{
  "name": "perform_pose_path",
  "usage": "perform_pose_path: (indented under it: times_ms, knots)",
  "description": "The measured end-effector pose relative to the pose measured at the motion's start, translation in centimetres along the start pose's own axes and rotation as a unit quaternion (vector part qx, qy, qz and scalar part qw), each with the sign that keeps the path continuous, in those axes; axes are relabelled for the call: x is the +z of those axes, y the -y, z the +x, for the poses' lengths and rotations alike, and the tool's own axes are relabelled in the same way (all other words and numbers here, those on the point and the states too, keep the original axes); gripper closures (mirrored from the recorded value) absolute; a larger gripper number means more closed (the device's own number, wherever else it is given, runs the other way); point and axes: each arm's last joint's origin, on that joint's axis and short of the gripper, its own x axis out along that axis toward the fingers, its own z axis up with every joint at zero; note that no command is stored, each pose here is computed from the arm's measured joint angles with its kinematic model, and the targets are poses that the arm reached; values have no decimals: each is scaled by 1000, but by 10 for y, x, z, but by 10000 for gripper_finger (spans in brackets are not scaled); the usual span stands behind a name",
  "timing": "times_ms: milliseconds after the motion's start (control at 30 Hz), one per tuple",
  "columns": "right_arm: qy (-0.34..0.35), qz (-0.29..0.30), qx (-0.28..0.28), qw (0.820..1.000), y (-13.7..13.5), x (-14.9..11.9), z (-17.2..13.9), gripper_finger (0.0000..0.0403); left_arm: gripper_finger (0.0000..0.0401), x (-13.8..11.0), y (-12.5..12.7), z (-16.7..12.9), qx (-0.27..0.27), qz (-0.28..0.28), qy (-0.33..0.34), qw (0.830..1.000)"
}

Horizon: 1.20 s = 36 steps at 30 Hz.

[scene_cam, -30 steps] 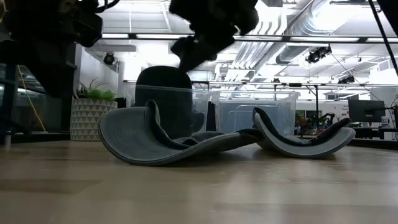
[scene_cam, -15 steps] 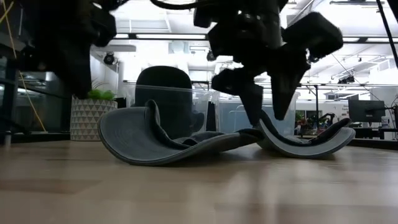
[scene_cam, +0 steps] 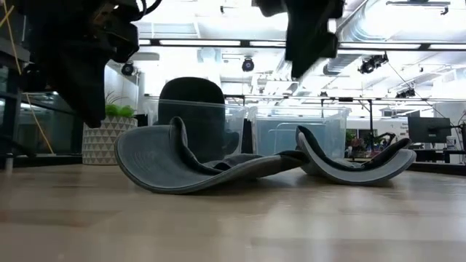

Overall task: Pick & Place hat
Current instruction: Put the left gray cap into the right transparent bin

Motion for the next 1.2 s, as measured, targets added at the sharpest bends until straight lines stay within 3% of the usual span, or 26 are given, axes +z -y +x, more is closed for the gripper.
perform_pose_path:
  times_ms: [133,267,433,533,700,900,1200]
  knots:
    - [62,85,-29,994,-16,-14,-11,214,401,-1,-2,0,6,48,-14,999]
    - [106,196,14,975,-29,-36,8,214,401,-2,-6,0,26,96,-24,995]
    - [172,342,89,919,-28,-66,38,214,401,-2,-12,-4,49,144,-34,988]
    - [184,396,123,891,-24,-76,51,214,401,-2,-15,-6,61,175,-31,982]
    - [204,441,137,863,-15,-79,61,214,401,5,-15,-4,62,196,-17,979]
    - [194,466,133,853,-9,-77,69,214,401,16,-15,-2,59,196,-5,979]
    - [171,480,116,852,-9,-81,93,214,401,22,-16,0,60,192,-3,980]
